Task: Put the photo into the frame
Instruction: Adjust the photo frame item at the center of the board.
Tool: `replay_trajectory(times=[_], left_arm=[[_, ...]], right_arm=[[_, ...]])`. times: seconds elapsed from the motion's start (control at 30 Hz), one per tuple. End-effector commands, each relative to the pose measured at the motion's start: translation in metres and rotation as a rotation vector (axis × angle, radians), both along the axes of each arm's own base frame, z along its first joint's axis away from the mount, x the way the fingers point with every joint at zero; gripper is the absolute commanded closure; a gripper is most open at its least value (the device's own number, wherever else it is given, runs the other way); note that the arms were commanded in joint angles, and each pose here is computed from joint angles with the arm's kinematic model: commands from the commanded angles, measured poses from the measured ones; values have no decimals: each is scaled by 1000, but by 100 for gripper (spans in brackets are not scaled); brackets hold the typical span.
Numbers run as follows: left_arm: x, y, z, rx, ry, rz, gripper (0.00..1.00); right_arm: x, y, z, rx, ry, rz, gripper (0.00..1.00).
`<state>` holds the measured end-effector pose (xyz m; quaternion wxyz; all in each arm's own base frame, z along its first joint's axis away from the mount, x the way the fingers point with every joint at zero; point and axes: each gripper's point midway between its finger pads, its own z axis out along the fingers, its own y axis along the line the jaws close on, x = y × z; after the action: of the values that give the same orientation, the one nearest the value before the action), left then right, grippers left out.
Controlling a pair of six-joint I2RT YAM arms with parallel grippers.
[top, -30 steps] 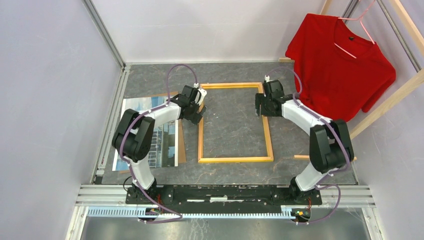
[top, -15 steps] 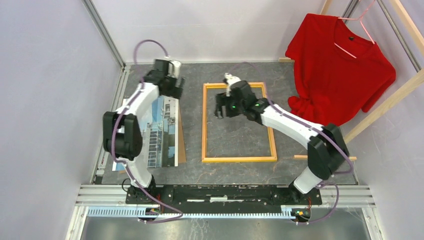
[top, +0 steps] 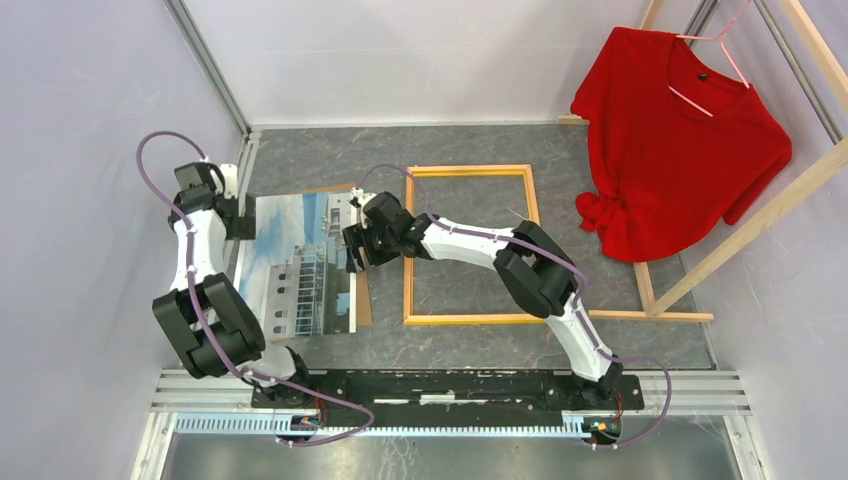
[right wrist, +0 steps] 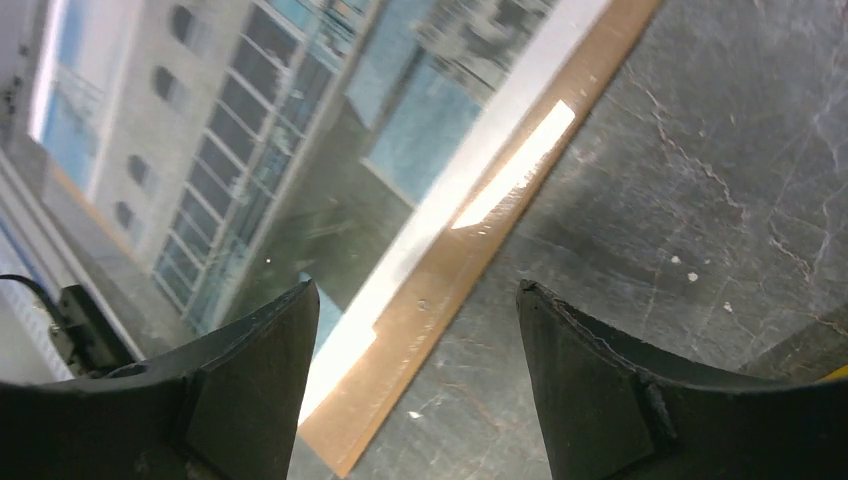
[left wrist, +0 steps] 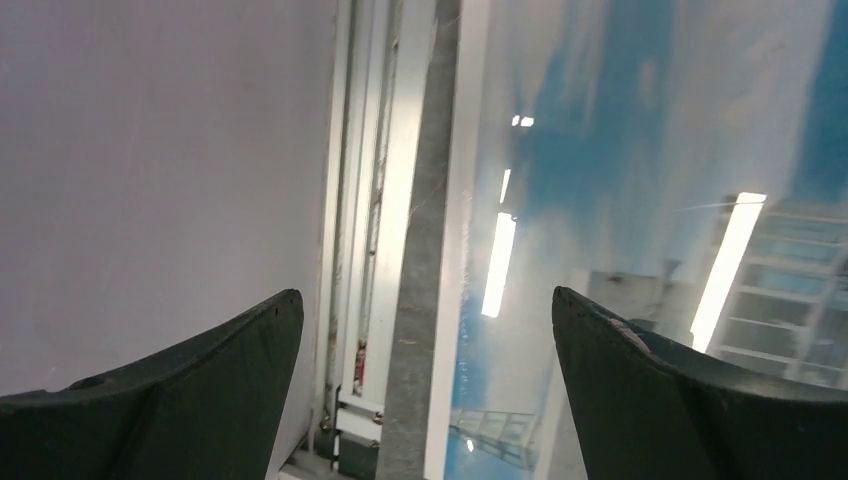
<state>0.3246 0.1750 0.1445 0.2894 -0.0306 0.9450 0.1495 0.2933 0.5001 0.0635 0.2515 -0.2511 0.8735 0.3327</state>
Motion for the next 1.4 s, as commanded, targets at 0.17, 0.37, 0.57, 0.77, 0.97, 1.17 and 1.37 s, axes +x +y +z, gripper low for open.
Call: replay_trajectory(times=[0.17,0.37,0.57,0.77,0.97,1.17,1.37], left_arm=[[-33,84,-24,326,100,172,0],[-39,88,-63,342,131,197,0],[-41,68,-99,224,152,160,0],[-41,57,-116,172,151,136,0],[-37,42,-125,153,161,101,0],[-31,19,-132,160,172,44,0],[-24,5,-135,189,185,12,0]], right_arm=[[5,-2,-17,15,44,-35,21],[0,-10,-33,-11,69,-45,21],[1,-16,-46,-21,98,-70,21],[7,-30,-60,-23,133,-119,21],[11,-31,-68,-33,141,-139,22],[11,-25,-72,-22,156,-140,23],[12,-25,-71,-18,160,-149,24]])
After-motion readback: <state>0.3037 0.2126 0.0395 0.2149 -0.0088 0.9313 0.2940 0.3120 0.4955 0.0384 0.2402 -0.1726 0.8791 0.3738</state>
